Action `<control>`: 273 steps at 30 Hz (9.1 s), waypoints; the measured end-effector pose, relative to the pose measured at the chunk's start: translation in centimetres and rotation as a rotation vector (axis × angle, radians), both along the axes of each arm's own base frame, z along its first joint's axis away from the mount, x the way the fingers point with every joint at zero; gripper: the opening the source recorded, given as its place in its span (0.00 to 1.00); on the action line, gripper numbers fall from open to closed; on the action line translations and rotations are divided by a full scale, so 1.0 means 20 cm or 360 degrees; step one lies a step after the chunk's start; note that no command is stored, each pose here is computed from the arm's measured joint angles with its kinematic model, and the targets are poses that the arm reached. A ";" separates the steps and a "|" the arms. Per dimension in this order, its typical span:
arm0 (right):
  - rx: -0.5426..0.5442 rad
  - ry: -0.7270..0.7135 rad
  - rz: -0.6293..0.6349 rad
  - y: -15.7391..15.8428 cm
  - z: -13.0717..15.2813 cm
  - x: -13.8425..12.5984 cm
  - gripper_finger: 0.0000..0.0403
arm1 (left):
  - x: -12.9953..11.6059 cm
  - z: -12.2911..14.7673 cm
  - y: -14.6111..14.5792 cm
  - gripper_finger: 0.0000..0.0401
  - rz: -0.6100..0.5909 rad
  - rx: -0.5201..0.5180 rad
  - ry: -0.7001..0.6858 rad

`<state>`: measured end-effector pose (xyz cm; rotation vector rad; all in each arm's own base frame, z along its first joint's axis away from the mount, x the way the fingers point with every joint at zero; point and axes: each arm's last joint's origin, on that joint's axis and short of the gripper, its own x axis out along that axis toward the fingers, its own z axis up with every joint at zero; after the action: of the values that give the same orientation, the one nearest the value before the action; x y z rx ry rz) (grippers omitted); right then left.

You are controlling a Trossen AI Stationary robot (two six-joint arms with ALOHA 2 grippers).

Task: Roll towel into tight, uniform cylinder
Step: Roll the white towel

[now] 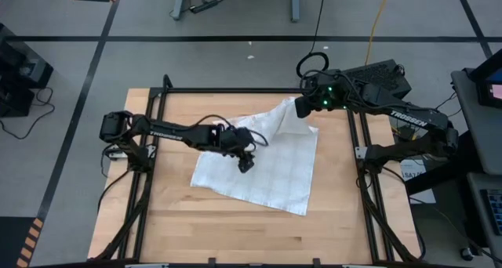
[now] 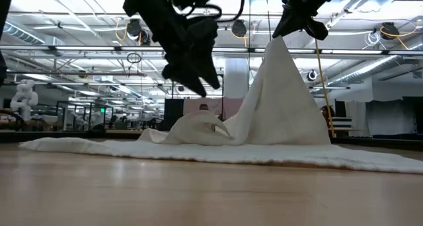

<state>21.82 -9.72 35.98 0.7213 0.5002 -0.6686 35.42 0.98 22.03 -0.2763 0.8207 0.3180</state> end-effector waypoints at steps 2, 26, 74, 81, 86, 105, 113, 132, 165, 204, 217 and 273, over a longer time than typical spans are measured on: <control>0.0004 -0.0005 -0.0004 0.00 0.00 0.00 0.01 | 0.04 0.01 -0.04 0.76 -0.0064 0.0197 -0.0095; -0.0050 -0.0111 0.0001 -0.01 0.03 0.02 0.01 | 0.15 -0.32 -0.03 0.70 -0.0045 0.0658 0.0291; -0.0055 -0.0638 0.0036 -0.04 0.14 0.13 0.01 | -0.02 0.73 0.29 0.01 0.0555 0.0584 -0.0914; 0.0223 -0.0644 -0.0095 -0.06 0.06 0.21 0.01 | 0.02 0.68 0.20 0.01 0.0536 0.0592 -0.0831; 0.0482 -0.0685 -0.0275 -0.08 -0.01 0.27 0.01 | 0.07 0.58 0.18 0.01 0.0619 0.0676 -0.0713; 0.0520 -0.1170 -0.0149 -0.49 -0.02 0.30 0.01 | -0.01 0.70 0.43 0.01 0.0797 0.0883 -0.0811; 0.0637 -0.1078 -0.0034 -0.45 -0.04 0.33 0.01 | 0.03 0.64 0.33 0.01 0.0744 0.0854 -0.0700; 0.0760 -0.1168 0.0037 -0.42 -0.02 0.34 0.04 | 0.05 0.63 0.22 0.01 0.0830 0.0930 -0.0689; 0.0793 -0.1157 0.0001 -0.42 -0.03 0.34 0.13 | 0.06 0.64 0.28 0.01 0.0647 0.0898 -0.0730; 0.0862 -0.1130 0.0009 -0.42 -0.04 0.34 0.29 | 0.13 0.58 0.29 0.01 0.0477 0.1021 -0.0665; 0.0828 -0.1111 0.0023 -0.42 -0.04 0.34 0.09 | 0.13 0.58 0.28 0.01 0.0396 0.1053 -0.0643; 0.0113 -0.0997 0.1341 -0.10 0.16 0.20 0.00 | -0.23 0.81 0.54 0.59 -0.0278 -0.0005 -0.0991</control>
<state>25.88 -11.73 39.22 0.6663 0.2039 0.3658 30.76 11.79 38.29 -0.2827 0.2274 0.0546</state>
